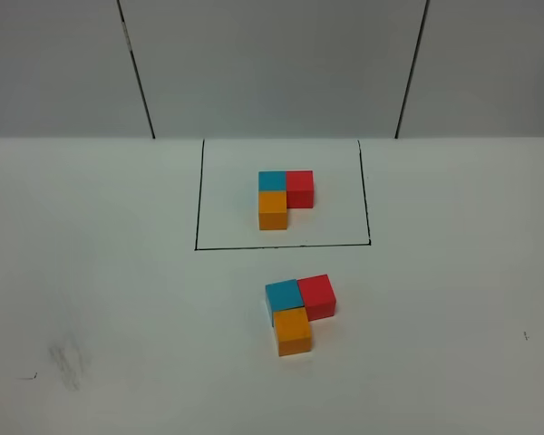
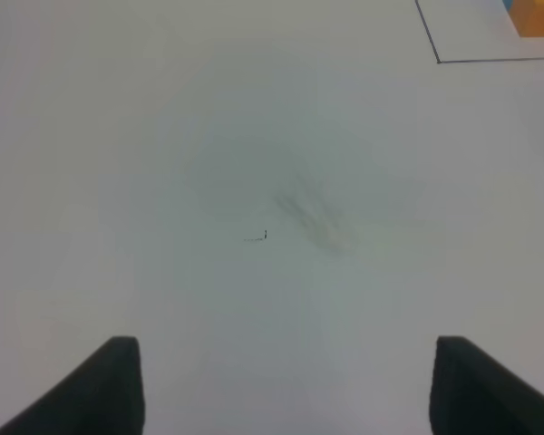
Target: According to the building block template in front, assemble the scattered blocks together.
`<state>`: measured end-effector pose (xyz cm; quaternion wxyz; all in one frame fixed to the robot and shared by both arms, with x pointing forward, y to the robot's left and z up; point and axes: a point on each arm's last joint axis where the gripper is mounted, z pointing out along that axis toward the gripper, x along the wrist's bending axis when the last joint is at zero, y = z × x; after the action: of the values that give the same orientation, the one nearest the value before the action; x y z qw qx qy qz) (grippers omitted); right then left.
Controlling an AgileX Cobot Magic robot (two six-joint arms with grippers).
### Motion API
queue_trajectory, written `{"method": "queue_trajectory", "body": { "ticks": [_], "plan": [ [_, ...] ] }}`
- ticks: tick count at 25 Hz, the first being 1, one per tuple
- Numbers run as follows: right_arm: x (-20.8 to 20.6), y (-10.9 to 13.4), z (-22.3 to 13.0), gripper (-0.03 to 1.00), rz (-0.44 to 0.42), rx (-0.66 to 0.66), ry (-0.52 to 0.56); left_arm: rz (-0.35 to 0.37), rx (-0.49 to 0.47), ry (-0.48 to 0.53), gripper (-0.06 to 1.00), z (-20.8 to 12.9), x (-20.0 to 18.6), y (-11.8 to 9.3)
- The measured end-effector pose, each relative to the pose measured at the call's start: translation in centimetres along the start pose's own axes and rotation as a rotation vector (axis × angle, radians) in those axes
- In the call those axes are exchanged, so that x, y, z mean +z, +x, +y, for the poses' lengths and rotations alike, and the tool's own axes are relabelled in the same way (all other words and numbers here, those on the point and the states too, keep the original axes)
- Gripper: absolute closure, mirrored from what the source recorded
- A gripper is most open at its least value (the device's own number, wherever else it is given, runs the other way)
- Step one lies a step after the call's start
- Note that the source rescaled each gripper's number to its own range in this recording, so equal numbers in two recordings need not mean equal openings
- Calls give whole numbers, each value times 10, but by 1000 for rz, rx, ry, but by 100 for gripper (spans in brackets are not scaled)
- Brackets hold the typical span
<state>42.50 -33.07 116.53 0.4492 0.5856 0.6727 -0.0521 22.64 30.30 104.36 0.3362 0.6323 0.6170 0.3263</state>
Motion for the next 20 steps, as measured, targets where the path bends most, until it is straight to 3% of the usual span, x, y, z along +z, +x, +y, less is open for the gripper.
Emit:
{"method": "queue_trajectory", "body": {
  "ticks": [3, 7, 10, 14, 20],
  "plan": [
    [-34, -22, -43, 11, 40, 76, -84, 0, 0, 0, 50, 0, 0, 0],
    [-76, -26, -104, 11, 154, 223, -258, 0, 0, 0, 50, 0, 0, 0],
    [-92, -15, -140, 11, 255, 324, -356, 0, 0, 0, 50, 0, 0, 0],
    [-89, 5, -172, 11, 340, 458, -382, 0, 0, 0, 50, 0, 0, 0],
    [-72, 45, -195, 11, 483, 514, -486, 0, 0, 0, 50, 0, 0, 0]
  ]
}}
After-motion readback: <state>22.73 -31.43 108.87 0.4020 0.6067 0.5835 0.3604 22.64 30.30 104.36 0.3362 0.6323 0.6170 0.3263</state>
